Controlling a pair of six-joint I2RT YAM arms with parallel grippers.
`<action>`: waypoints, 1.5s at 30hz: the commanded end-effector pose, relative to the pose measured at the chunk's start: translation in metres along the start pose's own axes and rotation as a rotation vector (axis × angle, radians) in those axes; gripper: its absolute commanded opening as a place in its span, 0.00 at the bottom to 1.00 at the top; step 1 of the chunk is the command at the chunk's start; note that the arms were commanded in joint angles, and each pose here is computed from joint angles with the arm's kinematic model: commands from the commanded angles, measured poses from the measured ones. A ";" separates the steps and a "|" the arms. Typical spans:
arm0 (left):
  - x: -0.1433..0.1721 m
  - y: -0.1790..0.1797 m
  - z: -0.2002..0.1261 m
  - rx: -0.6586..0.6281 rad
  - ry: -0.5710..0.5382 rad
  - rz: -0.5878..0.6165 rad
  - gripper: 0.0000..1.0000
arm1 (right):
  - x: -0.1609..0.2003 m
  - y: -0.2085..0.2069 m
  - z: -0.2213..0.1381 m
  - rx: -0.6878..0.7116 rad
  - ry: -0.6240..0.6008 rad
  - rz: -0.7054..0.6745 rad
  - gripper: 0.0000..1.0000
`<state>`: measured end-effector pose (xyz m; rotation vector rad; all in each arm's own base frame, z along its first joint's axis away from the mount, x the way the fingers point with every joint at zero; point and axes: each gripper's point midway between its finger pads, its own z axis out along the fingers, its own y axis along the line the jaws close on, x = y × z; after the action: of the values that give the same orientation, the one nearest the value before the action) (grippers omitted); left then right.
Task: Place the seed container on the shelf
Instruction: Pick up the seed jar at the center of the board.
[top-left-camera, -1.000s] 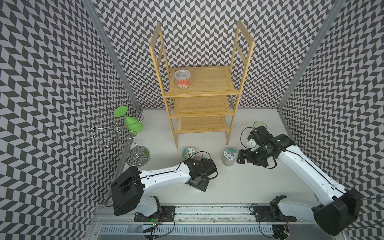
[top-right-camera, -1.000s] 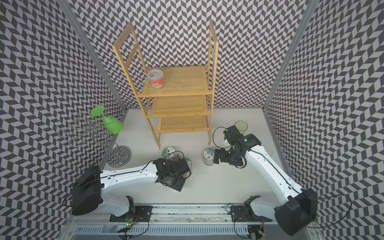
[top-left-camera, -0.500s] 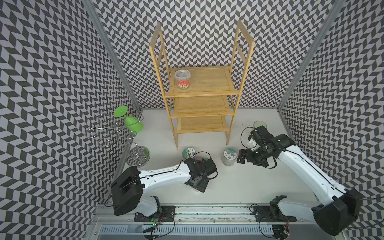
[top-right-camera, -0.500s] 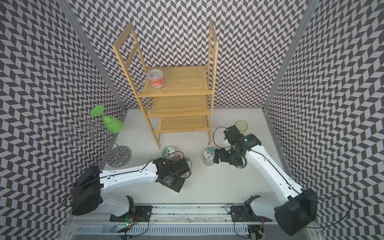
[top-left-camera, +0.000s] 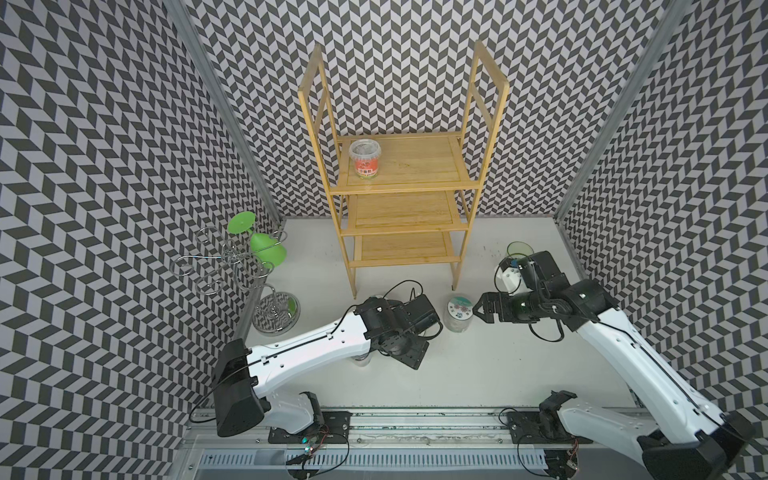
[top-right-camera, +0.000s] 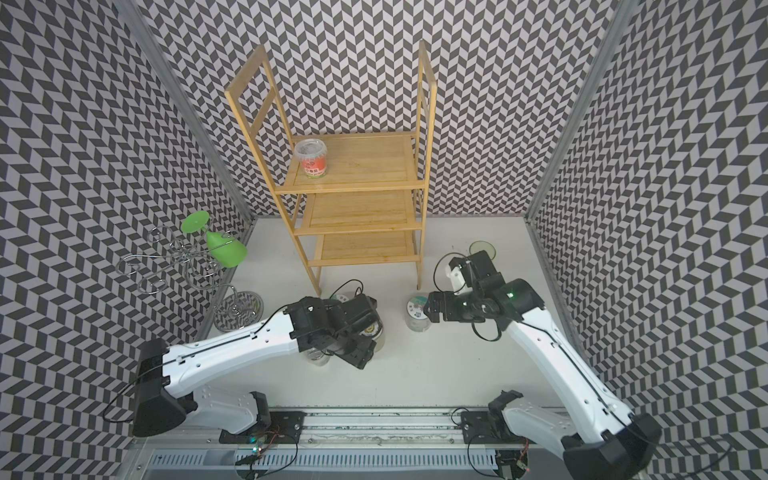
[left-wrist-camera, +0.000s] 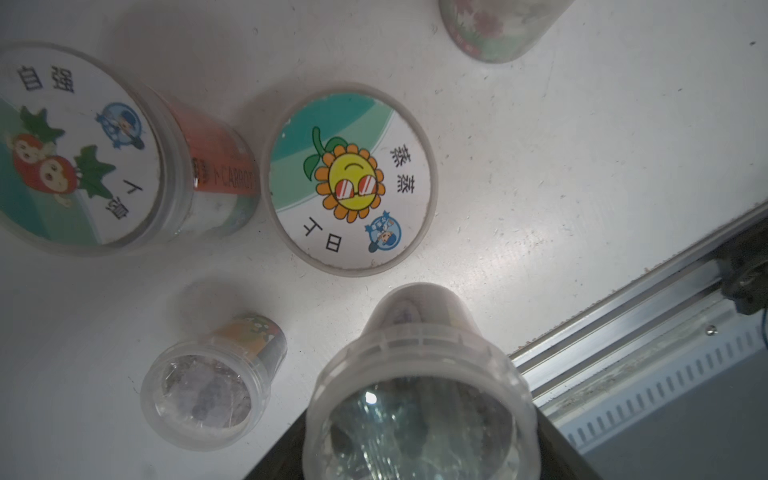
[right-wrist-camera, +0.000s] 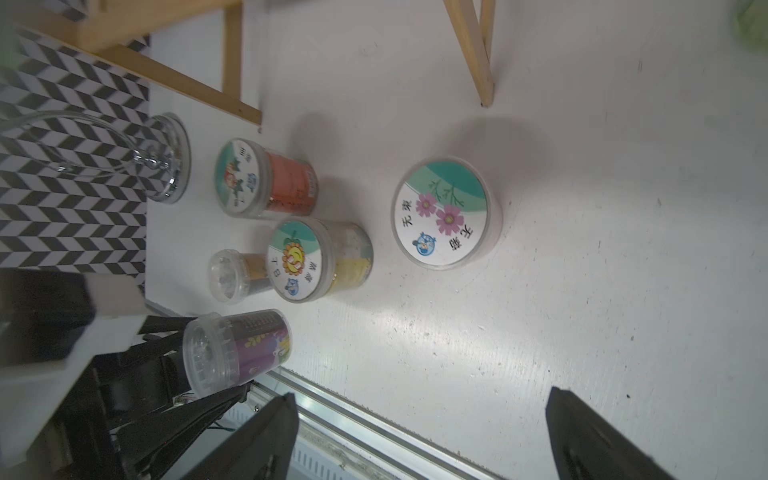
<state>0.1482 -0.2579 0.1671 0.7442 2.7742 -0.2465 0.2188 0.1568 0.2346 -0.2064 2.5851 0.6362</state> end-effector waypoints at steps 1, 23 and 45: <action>-0.012 0.003 -0.020 -0.011 -0.019 0.033 0.70 | -0.026 0.025 -0.029 -0.056 -0.258 -0.156 0.96; -0.073 0.026 -0.090 0.030 -0.170 0.030 0.70 | 0.007 0.095 -0.061 -0.321 -0.694 -0.784 1.00; -0.088 0.031 -0.108 0.096 -0.188 0.032 0.70 | 0.006 0.155 -0.017 -0.417 -0.853 -0.902 1.00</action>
<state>0.2142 -0.2443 0.2828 0.7237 2.6097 -0.3872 0.1617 0.2802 0.2724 -1.0501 1.4196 0.6316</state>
